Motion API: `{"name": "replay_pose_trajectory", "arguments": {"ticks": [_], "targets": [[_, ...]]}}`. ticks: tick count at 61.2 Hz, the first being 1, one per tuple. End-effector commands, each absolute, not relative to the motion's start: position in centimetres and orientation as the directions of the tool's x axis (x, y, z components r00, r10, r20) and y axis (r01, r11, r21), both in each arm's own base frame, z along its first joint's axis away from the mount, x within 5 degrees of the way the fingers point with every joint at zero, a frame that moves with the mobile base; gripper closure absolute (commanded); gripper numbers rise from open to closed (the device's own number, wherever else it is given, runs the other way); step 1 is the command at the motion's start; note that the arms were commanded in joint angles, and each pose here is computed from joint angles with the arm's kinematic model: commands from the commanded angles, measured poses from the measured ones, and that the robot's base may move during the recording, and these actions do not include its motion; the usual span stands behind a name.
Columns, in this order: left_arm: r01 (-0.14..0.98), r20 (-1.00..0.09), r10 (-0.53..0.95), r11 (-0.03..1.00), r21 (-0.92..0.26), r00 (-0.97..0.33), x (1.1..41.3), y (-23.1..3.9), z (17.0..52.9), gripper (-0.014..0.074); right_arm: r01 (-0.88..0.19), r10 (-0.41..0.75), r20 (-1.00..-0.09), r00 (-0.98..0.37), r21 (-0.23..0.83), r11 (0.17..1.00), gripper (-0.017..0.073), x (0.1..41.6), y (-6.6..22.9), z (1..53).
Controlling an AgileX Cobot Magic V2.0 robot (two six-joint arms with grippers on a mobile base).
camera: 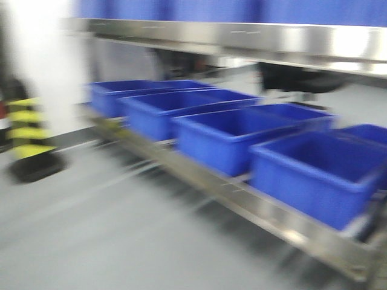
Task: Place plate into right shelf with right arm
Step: 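Drive toward the steel shelf with blue bins, plate in right gripper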
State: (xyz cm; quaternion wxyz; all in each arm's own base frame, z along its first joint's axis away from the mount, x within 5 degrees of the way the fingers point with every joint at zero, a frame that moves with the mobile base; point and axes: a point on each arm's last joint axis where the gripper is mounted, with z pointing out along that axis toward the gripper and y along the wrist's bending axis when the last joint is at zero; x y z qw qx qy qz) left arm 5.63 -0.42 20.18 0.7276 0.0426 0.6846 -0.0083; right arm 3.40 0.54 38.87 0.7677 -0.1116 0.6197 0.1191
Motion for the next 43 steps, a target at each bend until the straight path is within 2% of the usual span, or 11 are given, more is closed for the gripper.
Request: {"name": "replay_pose_trajectory", "arguments": {"ticks": [1,43], "targets": [[0.055,-0.985,0.033,0.998,0.043,0.170,5.39,-0.29,21.50,0.0640,-0.328,0.053,-0.952,0.301,-0.052,0.943,0.0505,3.13,0.65,40.41],[0.055,-0.985,0.033,0.998,0.043,0.170,5.39,-0.29,21.50,0.0640,-0.328,0.053,-0.952,0.301,-0.052,0.943,0.0505,3.13,0.65,40.41]]}}
